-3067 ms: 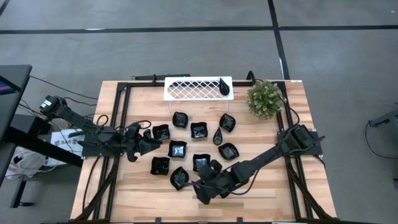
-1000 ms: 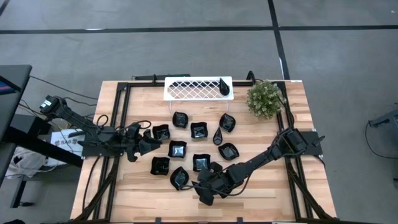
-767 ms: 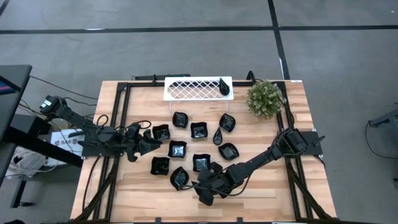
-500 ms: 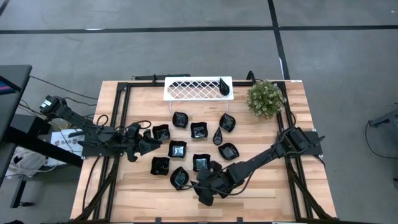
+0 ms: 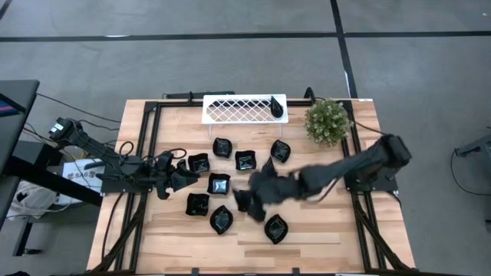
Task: Pick & Place Mini shaped plates
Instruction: Stack the drop-shaped plate on top of the drop-shaped plate on the shelf
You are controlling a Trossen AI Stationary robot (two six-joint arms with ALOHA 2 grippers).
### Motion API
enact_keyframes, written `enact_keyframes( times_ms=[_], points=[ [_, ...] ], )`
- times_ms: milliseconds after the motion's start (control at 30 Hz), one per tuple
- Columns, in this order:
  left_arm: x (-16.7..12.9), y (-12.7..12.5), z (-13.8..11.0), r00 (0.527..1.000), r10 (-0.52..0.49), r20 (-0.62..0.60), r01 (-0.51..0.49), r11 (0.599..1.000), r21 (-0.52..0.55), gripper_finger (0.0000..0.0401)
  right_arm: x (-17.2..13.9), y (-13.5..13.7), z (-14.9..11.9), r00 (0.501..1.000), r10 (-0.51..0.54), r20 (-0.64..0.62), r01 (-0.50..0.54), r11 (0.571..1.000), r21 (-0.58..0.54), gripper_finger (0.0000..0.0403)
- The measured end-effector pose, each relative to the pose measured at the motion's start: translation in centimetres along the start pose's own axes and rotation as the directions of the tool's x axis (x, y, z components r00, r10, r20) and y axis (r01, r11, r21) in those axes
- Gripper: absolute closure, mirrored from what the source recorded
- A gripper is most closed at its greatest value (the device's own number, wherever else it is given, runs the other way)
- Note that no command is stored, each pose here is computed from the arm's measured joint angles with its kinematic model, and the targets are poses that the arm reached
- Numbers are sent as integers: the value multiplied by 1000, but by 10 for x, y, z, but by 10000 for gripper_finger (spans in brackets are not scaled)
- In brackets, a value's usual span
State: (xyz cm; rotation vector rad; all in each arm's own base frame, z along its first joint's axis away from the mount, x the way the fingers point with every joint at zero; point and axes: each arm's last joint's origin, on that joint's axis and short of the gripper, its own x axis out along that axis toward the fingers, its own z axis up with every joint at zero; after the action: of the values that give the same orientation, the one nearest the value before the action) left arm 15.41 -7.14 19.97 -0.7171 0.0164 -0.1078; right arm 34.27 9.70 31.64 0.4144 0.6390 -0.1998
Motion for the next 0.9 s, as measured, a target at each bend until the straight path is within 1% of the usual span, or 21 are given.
enact_keyframes(
  times_ms=[133, 267, 333, 433, 567, 633, 667, 767, 900],
  points=[
    [1, 2, 1, 1000, 11, 10, -11, 1000, 1, 270, -27, -42, 33, 992, -100, 80, 99, 995, 5, 403],
    [3, 6, 5, 998, 42, 37, -42, 999, 4, 270, -51, -93, 61, 967, -219, 133, 218, 976, 20, 403],
    [4, 10, 8, 997, 62, 55, -62, 998, 4, 270, -60, -119, 73, 952, -267, 149, 266, 964, 24, 403],
    [5, 15, 13, 993, 91, 80, -93, 995, 27, 270, -70, -162, 84, 931, -341, 129, 339, 940, 40, 403],
    [7, 21, 18, 986, 127, 111, -133, 990, 51, 270, -77, -217, 89, 923, -384, 33, 380, 921, 89, 403],
    [7, 23, 20, 983, 139, 122, -147, 987, 62, 270, -75, -242, 87, 916, -401, -27, 401, 910, 106, 403],
    [7, 24, 20, 981, 145, 127, -154, 986, 65, 270, -74, -251, 88, 914, -404, -36, 406, 907, 115, 403],
    [8, 26, 22, 978, 157, 138, -168, 984, 67, 270, -74, -276, 88, 907, -416, -65, 421, 895, 150, 403],
    [8, 27, 23, 967, 192, 168, -205, 977, 62, 270, -66, -293, 86, 912, -397, -104, 410, 894, 182, 403]
  ],
)
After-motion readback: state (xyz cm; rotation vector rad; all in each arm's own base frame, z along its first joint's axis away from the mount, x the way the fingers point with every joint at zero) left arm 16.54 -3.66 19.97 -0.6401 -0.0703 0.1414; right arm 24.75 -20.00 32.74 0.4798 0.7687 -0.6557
